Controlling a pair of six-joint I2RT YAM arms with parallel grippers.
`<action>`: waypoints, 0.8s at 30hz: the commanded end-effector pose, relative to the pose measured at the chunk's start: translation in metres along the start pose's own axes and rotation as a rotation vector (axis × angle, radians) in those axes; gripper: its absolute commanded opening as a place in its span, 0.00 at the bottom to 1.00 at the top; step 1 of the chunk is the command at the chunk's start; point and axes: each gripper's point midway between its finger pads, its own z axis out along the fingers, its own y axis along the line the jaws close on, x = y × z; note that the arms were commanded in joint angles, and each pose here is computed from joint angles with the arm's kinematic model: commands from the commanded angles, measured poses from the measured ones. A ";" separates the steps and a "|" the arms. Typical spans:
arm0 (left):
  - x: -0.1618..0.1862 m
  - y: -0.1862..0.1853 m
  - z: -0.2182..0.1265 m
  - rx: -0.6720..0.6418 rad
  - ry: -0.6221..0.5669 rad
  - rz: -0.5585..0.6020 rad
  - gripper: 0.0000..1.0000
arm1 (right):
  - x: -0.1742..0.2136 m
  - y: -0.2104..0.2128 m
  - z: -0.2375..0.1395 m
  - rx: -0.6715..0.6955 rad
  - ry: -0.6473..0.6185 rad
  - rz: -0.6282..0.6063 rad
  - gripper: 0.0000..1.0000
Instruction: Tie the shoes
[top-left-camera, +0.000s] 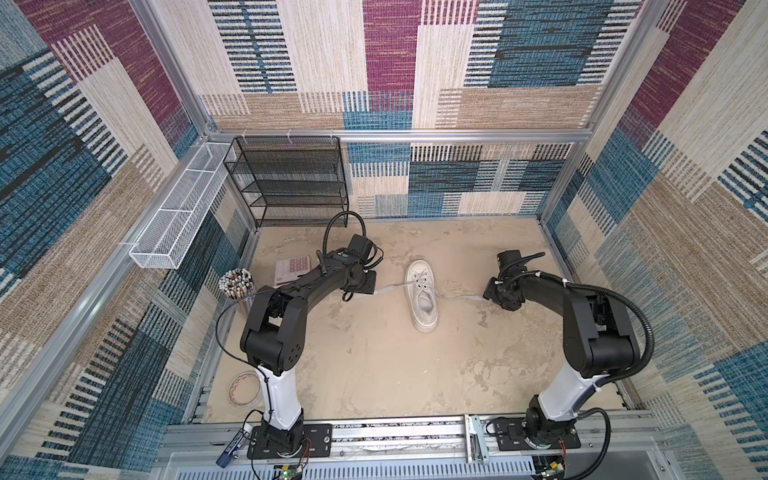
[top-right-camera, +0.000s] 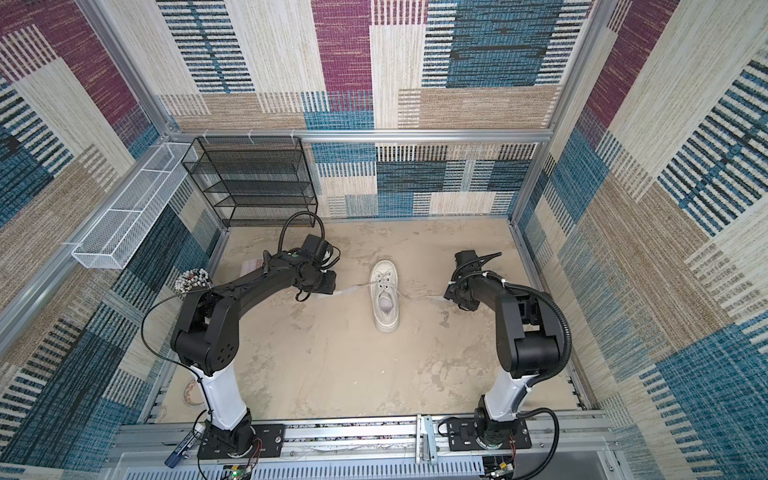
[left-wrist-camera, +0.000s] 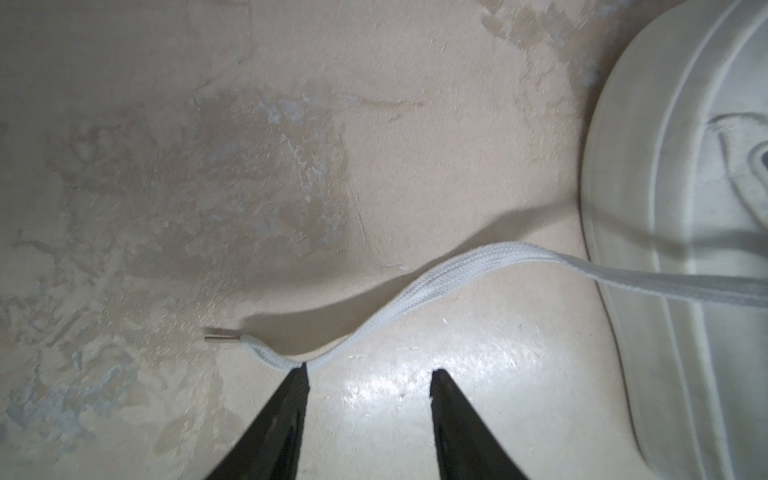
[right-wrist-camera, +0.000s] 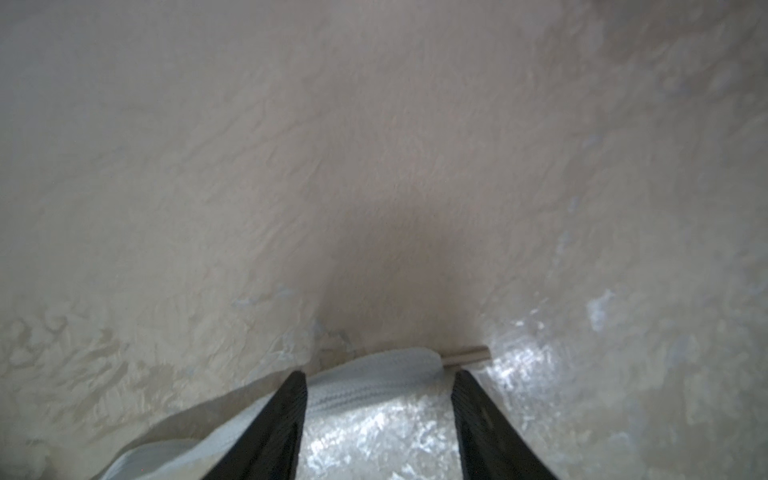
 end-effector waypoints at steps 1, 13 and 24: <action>0.002 0.004 -0.001 -0.017 0.004 -0.024 0.51 | -0.005 -0.002 0.003 0.024 -0.018 -0.007 0.57; 0.010 0.013 -0.002 -0.059 0.022 -0.014 0.51 | -0.008 -0.008 0.013 0.118 -0.024 -0.093 0.19; 0.015 0.023 -0.007 -0.061 0.017 -0.039 0.51 | -0.056 0.057 -0.050 -0.103 -0.212 -0.176 0.00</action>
